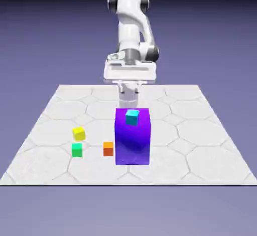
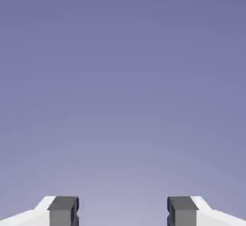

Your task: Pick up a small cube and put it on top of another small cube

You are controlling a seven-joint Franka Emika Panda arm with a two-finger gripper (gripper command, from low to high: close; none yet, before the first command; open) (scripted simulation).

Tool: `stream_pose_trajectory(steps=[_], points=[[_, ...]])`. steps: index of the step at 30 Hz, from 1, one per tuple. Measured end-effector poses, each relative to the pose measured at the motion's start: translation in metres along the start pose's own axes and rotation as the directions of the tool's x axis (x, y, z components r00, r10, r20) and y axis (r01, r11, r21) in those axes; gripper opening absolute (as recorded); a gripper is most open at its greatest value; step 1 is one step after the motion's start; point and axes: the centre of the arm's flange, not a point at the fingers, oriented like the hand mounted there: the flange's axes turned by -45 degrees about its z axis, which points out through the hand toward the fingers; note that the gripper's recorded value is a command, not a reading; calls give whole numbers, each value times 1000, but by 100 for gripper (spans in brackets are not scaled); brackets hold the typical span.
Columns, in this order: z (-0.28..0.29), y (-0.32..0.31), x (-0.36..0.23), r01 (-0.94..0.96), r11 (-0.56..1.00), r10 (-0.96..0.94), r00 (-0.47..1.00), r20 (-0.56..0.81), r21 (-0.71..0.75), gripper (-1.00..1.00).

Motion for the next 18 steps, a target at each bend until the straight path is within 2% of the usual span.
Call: stream_pose_trajectory(steps=[5,9,18], points=[[44,39,-25,-205,974,220,959,177,-100,0],[74,71,-51,-362,912,406,866,291,-193,0],[127,130,-125,-640,645,759,478,442,-417,0]])
